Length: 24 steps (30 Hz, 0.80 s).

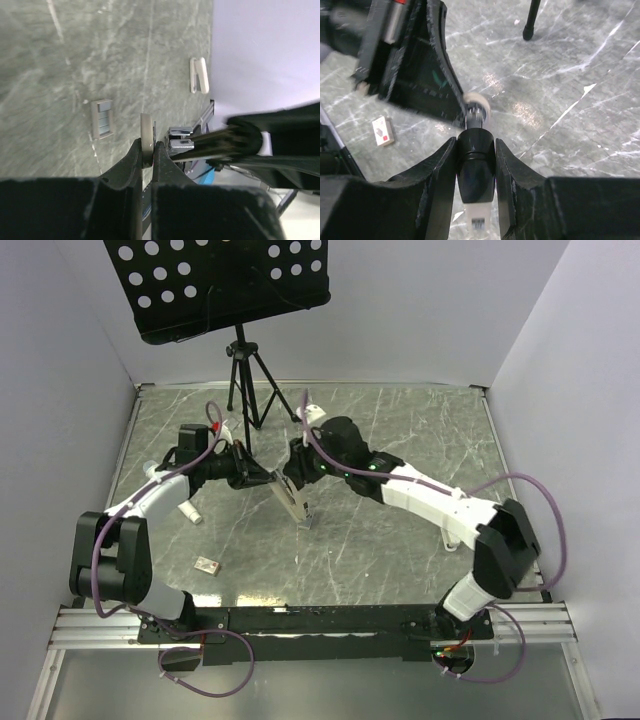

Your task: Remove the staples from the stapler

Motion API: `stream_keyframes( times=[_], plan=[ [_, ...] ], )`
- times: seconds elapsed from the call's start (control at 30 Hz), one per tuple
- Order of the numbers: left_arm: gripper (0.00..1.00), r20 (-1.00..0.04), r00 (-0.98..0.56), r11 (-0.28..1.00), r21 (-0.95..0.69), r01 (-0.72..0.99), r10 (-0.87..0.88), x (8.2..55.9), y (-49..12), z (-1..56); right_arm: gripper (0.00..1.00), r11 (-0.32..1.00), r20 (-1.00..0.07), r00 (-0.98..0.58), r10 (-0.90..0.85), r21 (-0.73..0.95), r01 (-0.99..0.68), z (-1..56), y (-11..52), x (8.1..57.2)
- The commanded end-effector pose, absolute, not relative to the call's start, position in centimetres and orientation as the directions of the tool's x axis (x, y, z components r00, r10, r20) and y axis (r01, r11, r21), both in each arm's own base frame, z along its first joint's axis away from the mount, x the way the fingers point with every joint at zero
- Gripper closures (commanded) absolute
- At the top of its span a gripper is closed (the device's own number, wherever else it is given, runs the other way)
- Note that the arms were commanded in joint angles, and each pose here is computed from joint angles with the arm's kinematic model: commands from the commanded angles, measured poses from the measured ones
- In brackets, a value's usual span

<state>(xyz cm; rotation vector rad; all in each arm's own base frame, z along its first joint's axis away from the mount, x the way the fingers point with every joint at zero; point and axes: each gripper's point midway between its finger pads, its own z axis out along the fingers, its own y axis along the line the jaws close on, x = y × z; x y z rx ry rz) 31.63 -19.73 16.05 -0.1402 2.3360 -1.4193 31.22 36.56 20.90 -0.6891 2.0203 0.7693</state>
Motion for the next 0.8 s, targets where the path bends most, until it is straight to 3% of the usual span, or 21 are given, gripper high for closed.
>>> stream_keyframes(
  times=[0.0,0.23,0.43,0.77],
  plan=[
    [0.99,-0.330,-0.857,0.523,-0.848,0.084,-0.397,34.3,-17.2,17.9,0.83,0.679,-0.883,-0.447,-0.145,0.240,-0.694,23.5,33.0,29.8],
    [0.99,-0.414,-0.790,0.579,-0.810,0.093,-0.452,36.0,-15.3,20.0,0.81,0.720,-0.845,-0.508,-0.164,0.249,-0.647,18.8,28.7,27.2],
    [0.99,-0.424,-0.753,0.558,-0.825,0.091,-0.503,36.6,-14.8,21.9,0.76,0.727,-0.814,-0.563,-0.146,0.297,-0.619,15.6,26.1,23.9],
    [0.99,-0.416,-0.767,0.407,-0.886,0.221,-0.489,34.5,-16.7,24.3,0.59,0.692,-0.758,-0.645,-0.094,0.416,-0.590,12.5,25.1,20.2]
  ],
)
